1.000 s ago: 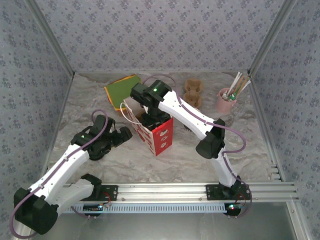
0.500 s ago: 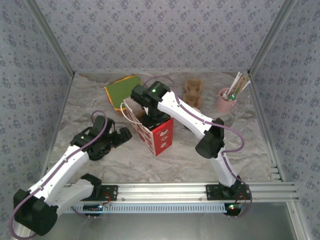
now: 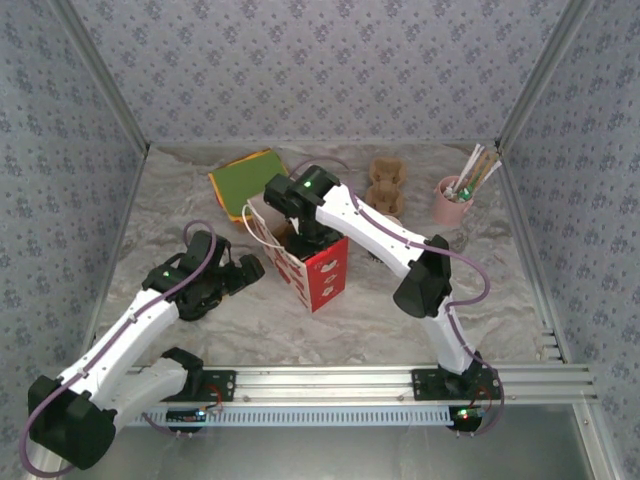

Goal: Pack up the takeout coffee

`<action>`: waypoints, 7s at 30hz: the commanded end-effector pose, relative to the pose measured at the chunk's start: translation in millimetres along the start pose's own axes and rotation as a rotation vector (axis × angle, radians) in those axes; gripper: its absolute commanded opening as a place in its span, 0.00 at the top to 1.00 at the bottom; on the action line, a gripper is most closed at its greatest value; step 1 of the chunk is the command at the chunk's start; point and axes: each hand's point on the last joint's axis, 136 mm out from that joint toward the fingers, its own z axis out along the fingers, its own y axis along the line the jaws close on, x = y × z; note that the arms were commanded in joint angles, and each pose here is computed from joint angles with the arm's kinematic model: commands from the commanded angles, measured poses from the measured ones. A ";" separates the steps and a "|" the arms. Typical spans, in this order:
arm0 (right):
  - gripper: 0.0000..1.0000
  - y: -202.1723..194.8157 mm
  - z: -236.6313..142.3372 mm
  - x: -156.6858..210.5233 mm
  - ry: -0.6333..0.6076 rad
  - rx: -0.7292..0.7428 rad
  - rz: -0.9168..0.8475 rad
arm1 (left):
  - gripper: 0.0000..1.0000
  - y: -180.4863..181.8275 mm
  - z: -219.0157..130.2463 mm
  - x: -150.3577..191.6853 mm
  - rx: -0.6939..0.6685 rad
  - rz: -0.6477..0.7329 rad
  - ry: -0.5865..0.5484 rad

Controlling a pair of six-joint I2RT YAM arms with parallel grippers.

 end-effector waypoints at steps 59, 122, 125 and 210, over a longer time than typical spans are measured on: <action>0.36 -24.3 -17.4 11.4 0.005 0.029 0.066 | 0.00 -22.2 -34.3 -23.4 0.042 0.079 -0.086; 0.37 -35.1 -20.9 11.0 -0.013 0.068 0.089 | 0.00 -24.7 -28.0 -22.6 0.045 0.081 -0.068; 0.36 -36.2 -19.8 10.2 -0.014 0.071 0.091 | 0.00 -25.3 -27.9 -22.9 0.046 0.080 -0.068; 0.36 -25.5 -5.1 -3.9 -0.033 0.039 0.081 | 0.00 -23.8 -29.2 -20.6 0.049 0.077 -0.065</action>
